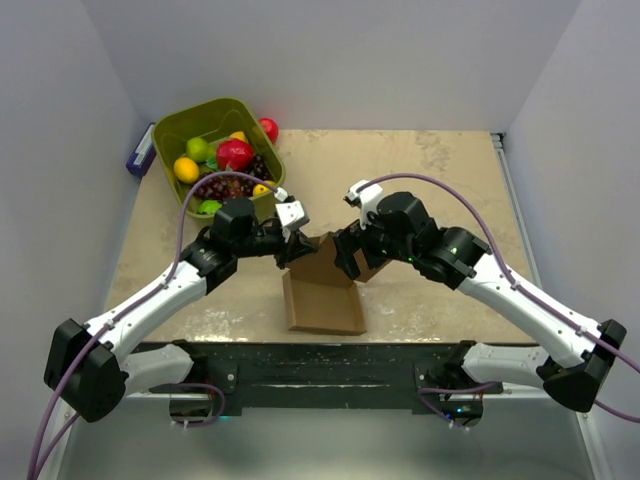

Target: Fold the paper box

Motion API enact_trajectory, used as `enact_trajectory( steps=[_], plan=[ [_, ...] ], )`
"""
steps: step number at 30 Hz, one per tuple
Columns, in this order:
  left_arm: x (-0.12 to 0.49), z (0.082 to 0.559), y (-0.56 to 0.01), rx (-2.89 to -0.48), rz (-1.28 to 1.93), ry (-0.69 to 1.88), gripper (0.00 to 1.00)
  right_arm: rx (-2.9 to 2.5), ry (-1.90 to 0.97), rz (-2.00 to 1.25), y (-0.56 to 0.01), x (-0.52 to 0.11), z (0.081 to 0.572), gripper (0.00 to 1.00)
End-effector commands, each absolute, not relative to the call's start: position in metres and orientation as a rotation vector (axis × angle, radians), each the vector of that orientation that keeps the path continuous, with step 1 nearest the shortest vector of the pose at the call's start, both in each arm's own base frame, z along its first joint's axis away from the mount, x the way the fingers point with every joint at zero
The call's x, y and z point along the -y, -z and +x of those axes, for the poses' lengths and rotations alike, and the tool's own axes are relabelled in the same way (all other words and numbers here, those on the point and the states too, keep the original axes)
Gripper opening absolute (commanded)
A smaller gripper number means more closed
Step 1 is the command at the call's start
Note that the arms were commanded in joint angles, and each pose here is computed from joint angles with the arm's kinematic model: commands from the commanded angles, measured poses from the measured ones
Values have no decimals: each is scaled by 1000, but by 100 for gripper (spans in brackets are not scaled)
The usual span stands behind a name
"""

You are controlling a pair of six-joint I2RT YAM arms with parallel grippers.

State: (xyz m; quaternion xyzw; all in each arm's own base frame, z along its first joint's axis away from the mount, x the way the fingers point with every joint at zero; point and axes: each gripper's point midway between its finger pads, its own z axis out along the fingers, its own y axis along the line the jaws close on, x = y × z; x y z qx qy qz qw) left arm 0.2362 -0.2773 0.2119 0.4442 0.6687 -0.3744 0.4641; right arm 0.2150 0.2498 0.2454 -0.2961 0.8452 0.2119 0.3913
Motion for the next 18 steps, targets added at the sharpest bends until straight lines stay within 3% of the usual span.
enact_trajectory(
  steps=[1, 12, 18],
  plan=[
    [268, 261, -228, -1601, 988, 787, 0, -2070, -405, -565, -265, -234, 245, 99],
    [262, 282, -222, -1671, 882, 719, 0, -1940, -380, -266, -301, -181, 296, 99],
    [257, 286, -223, -1697, 793, 718, 0, -1948, -388, -217, -286, -172, 309, 99]
  ],
)
